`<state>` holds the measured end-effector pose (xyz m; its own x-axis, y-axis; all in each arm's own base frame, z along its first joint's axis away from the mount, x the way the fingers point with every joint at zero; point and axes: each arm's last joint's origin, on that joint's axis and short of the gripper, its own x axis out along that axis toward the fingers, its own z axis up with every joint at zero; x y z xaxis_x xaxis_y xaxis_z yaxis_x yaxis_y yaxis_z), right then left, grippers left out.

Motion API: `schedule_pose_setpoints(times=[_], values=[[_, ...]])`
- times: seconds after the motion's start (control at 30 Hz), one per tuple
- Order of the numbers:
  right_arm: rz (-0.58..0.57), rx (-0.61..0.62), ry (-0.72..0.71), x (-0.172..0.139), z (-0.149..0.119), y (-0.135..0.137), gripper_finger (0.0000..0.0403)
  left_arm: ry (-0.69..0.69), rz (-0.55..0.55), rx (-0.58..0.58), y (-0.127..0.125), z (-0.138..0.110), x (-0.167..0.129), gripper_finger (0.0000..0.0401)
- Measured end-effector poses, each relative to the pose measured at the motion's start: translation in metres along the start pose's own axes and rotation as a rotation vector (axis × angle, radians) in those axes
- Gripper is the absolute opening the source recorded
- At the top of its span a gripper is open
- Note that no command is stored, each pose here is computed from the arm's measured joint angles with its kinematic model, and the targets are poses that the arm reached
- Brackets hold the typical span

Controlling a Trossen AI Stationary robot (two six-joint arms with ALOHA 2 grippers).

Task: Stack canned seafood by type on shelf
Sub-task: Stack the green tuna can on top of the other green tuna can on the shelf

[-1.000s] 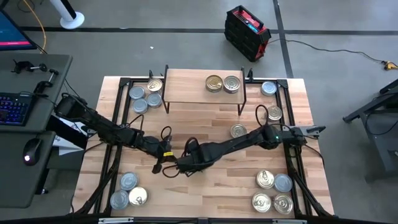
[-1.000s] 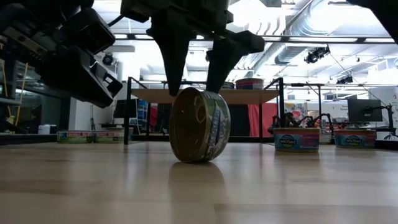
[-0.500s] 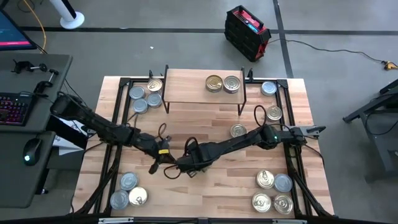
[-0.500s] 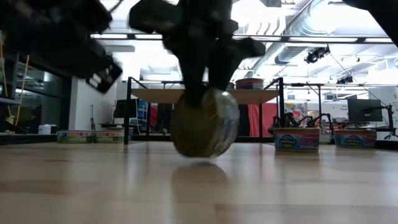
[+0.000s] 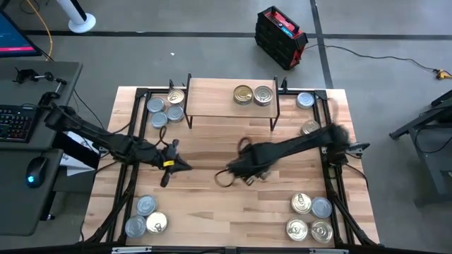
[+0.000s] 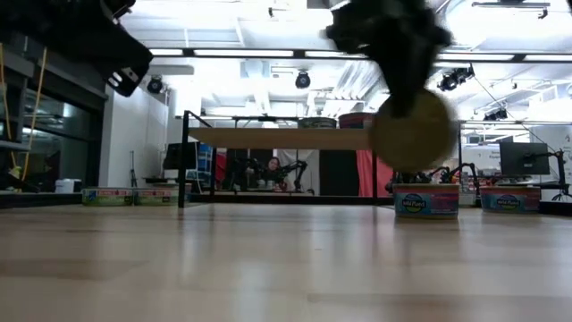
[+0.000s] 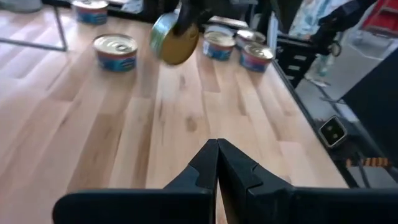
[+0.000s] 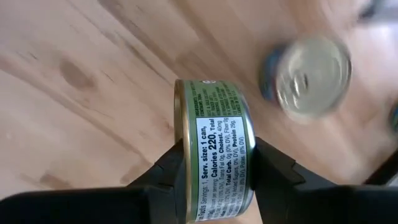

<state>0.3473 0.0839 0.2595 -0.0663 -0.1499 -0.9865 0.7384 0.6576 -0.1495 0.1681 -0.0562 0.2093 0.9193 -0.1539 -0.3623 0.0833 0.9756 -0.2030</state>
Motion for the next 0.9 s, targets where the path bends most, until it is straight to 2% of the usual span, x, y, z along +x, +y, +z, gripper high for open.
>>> schedule_pose_setpoints(times=[0.1,0.2,0.33,0.4,0.5,0.57,0.63,0.73,0.9], values=[[0.150,0.203,-0.087,-0.005,-0.017,-0.037,0.0109,-0.026,0.026,0.004,-0.002,0.001,-0.002,0.0000],[0.407,0.435,-0.265,-0.007,-0.025,-0.061,0.0109,-0.054,0.055,0.002,-0.003,0.003,-0.002,0.0000],[0.788,0.707,-0.599,-0.008,-0.020,-0.075,0.0109,-0.114,0.103,-0.013,-0.002,0.007,0.001,0.0000],[0.892,0.859,-0.784,-0.003,-0.010,-0.080,0.0109,-0.158,0.135,-0.027,0.000,0.011,0.002,0.0000],[0.956,1.087,-1.026,0.006,0.009,-0.089,0.0109,-0.263,0.177,-0.064,0.003,0.021,0.006,0.0000],[0.986,1.199,-1.136,0.007,0.023,-0.096,0.0109,-0.332,0.196,-0.097,0.006,0.027,0.009,0.0000],[0.975,1.242,-1.197,0.009,0.037,-0.101,0.0109,-0.387,0.224,-0.138,0.008,0.034,0.013,0.0000],[0.977,1.246,-1.213,0.008,0.056,-0.105,0.0109,-0.419,0.267,-0.182,0.010,0.044,0.018,0.0000],[0.944,1.285,-1.199,0.011,0.074,-0.108,0.0109,-0.436,0.290,-0.141,0.007,0.061,0.024,0.0000]])
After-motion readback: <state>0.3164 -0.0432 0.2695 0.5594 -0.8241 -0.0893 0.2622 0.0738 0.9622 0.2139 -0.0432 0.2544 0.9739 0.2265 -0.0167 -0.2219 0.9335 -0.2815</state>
